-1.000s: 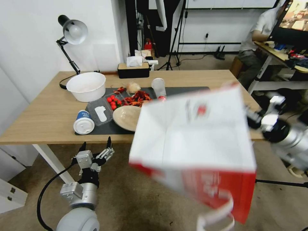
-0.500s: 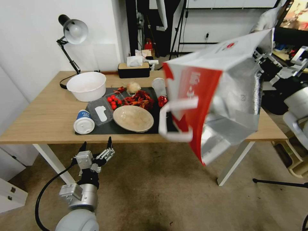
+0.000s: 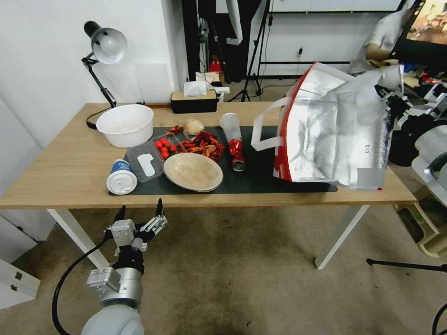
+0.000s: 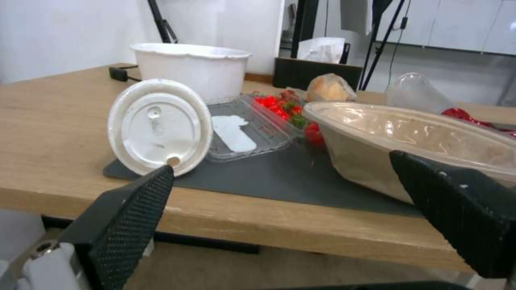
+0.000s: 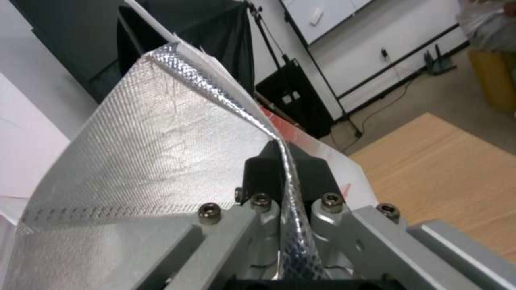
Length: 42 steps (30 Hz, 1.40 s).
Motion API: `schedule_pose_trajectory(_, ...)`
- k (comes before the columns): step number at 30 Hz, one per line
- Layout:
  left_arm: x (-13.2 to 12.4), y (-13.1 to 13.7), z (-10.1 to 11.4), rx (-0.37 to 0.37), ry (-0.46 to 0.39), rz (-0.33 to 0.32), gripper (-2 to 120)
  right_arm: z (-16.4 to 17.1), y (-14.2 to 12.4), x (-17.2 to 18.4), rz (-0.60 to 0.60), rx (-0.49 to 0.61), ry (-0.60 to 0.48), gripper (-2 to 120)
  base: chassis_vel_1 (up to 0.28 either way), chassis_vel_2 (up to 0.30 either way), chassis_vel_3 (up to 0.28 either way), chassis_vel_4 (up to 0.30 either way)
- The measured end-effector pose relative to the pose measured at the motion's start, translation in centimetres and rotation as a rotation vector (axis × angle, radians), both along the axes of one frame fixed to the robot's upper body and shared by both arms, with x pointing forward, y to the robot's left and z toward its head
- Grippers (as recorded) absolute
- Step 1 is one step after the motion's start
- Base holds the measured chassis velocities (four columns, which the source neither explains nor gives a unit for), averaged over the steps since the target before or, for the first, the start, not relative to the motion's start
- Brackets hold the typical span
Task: Pick up the food delivery bag from the floor and place it on the table.
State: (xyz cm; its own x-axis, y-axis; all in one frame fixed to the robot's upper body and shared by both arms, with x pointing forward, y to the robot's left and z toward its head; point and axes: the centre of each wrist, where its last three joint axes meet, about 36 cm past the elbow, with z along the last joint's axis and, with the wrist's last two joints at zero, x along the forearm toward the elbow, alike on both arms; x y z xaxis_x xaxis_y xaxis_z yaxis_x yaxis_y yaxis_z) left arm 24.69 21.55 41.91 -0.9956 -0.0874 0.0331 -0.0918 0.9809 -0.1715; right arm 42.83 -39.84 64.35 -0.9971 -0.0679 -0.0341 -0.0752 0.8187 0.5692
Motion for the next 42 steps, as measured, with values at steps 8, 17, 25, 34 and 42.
schedule_pose_trajectory(8,-0.1,0.1,-0.1,0.007,-0.001,-0.002,100,0.1,-0.4,0.7,-0.015,0.022,0.031,0,0.0,0.0,0.0,0.0)
schedule_pose_trajectory(17,-0.1,0.1,-0.2,0.011,0.001,0.003,100,0.1,-1.2,1.5,-0.043,-0.045,0.004,15,0.0,0.0,0.0,0.0)
schedule_pose_trajectory(25,0.0,0.3,0.0,0.012,-0.002,0.01,100,-0.5,-0.5,2.0,-0.057,-0.175,-0.041,45,0.0,0.0,0.0,0.0)
schedule_pose_trajectory(34,0.2,0.4,0.1,0.01,-0.007,0.016,100,-0.9,0.0,2.0,-0.011,-0.219,-0.071,73,0.0,0.0,0.0,0.0)
schedule_pose_trajectory(42,0.5,0.6,0.2,0.002,-0.014,0.016,100,-1.7,0.3,1.3,0.006,-0.225,-0.057,99,0.0,0.0,0.0,0.0)
